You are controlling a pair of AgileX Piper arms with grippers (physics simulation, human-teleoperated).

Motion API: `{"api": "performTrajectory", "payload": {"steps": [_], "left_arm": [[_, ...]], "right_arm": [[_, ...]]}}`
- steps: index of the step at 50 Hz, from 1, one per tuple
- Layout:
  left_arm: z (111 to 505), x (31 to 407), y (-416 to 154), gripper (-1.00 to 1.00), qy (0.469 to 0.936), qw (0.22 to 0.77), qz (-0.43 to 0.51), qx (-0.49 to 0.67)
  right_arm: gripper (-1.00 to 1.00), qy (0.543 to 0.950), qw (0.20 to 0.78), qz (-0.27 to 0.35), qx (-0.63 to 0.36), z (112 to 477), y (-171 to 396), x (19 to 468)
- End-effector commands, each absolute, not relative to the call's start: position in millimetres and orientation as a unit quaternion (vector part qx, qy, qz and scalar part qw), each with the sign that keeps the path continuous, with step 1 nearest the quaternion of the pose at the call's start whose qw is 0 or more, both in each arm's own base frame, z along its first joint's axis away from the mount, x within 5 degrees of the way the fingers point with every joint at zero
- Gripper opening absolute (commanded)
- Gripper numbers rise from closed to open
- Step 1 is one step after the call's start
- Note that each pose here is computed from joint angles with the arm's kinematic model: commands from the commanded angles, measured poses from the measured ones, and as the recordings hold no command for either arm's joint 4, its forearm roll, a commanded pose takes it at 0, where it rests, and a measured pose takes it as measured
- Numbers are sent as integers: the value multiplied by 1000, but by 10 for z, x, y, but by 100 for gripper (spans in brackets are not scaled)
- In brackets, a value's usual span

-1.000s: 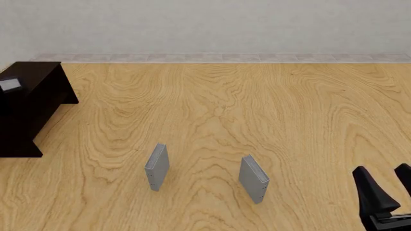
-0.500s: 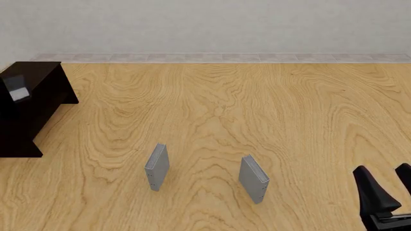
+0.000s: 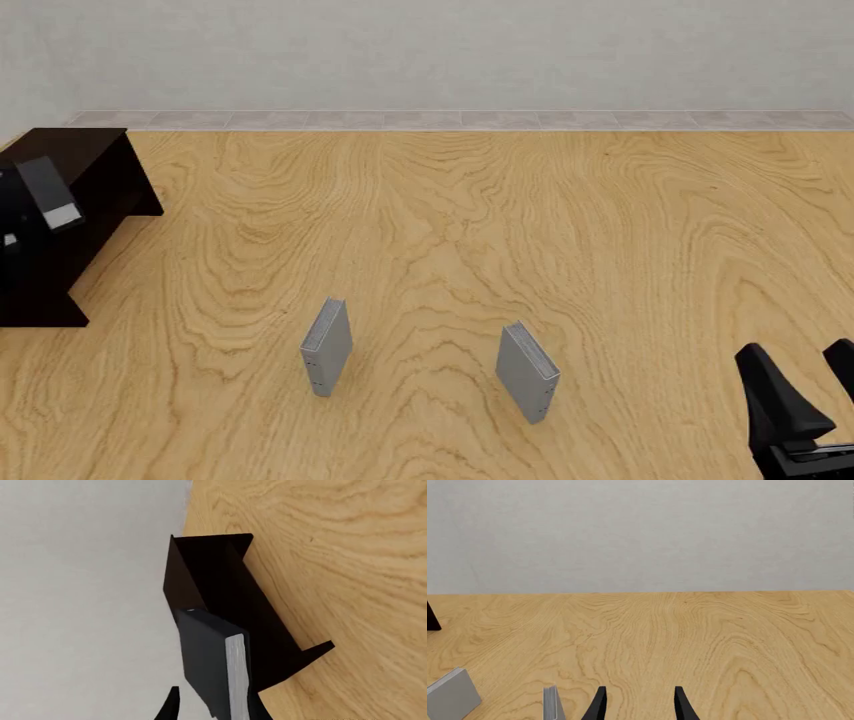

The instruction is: Pick up the book in the middle and place it on the cabinet shelf.

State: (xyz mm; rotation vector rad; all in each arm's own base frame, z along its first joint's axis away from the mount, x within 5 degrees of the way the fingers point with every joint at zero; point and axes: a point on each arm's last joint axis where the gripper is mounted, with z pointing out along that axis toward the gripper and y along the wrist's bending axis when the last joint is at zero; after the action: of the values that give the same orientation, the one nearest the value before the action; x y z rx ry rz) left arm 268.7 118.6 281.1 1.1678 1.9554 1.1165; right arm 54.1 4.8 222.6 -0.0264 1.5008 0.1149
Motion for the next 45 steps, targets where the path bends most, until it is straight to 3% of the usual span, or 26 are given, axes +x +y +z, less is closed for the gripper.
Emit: {"api": "performTrajectory", "payload": {"steps": [1, 24, 45], "left_arm": [[2972, 2644, 1093, 100, 747, 306, 401, 434], [2985, 2543, 966, 100, 784, 308, 348, 413], [3081, 2355, 777, 100, 760, 320, 358, 438]], "right_arm": [[100, 681, 731, 52, -10, 2233, 46, 540], [100, 681, 731, 52, -10, 2216, 47, 544], [100, 681, 731, 54, -11, 2227, 48, 541]]}}
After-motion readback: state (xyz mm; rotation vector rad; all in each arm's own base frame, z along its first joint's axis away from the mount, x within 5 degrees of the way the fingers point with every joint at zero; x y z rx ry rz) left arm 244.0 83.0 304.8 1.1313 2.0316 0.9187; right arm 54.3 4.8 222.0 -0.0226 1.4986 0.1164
